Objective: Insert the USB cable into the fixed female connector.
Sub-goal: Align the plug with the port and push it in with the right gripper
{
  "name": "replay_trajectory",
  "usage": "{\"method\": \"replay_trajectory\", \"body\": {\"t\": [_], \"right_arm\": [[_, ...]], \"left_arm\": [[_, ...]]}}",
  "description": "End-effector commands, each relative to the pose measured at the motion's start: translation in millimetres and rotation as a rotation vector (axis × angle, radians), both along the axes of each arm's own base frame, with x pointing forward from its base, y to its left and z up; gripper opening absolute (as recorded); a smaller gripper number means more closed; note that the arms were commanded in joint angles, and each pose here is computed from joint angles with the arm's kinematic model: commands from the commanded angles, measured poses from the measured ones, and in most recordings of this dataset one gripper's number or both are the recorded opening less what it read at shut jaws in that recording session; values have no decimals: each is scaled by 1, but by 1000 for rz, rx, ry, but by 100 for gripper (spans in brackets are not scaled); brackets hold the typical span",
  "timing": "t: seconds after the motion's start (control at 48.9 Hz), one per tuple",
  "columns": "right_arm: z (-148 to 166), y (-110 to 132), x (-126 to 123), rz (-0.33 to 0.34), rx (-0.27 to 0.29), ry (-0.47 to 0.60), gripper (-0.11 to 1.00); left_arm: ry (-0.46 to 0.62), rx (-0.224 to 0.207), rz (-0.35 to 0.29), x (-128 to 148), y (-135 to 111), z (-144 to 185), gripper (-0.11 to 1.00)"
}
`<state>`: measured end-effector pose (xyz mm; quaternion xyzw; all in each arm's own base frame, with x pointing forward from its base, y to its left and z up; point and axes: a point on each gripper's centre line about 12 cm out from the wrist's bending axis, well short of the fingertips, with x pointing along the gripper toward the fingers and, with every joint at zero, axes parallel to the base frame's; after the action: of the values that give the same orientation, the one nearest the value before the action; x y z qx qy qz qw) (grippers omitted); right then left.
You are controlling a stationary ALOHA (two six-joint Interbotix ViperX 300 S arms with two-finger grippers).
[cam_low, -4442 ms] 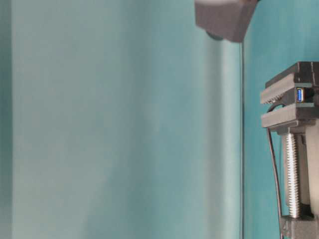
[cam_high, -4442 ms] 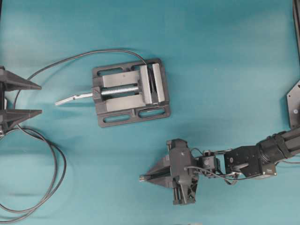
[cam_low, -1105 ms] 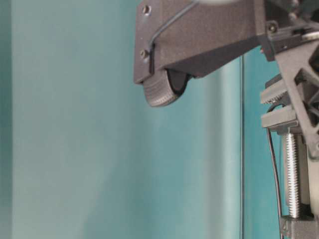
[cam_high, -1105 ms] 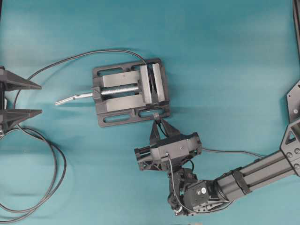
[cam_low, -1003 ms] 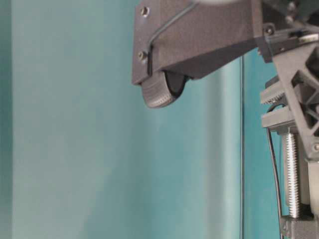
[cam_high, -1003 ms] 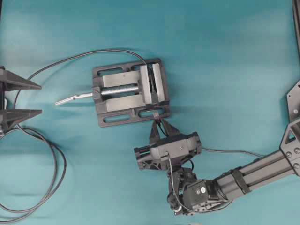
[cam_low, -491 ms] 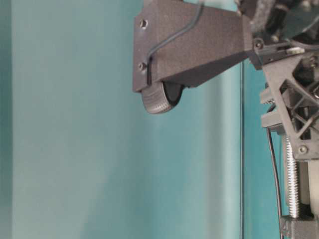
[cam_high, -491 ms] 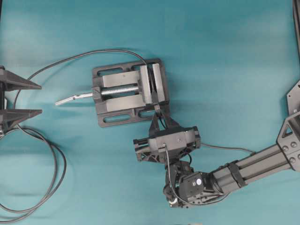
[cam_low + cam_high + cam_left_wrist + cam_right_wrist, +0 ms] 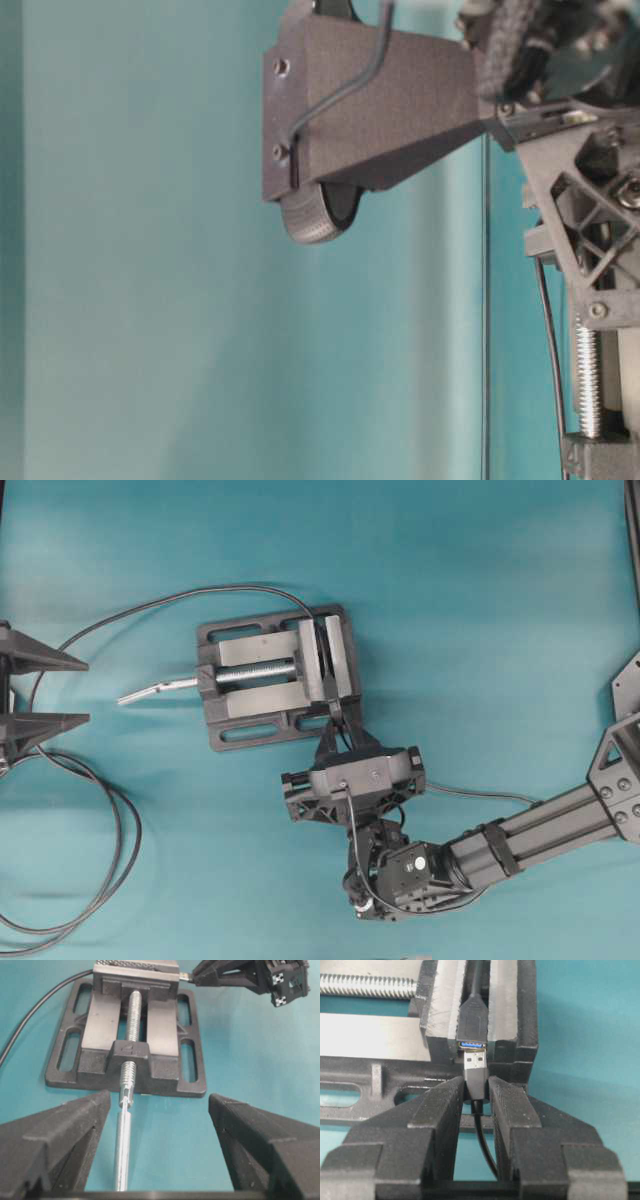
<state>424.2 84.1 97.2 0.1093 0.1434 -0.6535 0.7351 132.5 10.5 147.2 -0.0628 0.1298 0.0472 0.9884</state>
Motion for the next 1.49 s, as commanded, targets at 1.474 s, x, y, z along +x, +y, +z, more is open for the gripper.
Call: {"method": "replay_trajectory", "body": {"t": [1.474], "right_arm": [[24, -35, 17, -36, -36, -20, 20]], "left_arm": [[-7, -5, 5, 2, 1, 4, 94]]}}
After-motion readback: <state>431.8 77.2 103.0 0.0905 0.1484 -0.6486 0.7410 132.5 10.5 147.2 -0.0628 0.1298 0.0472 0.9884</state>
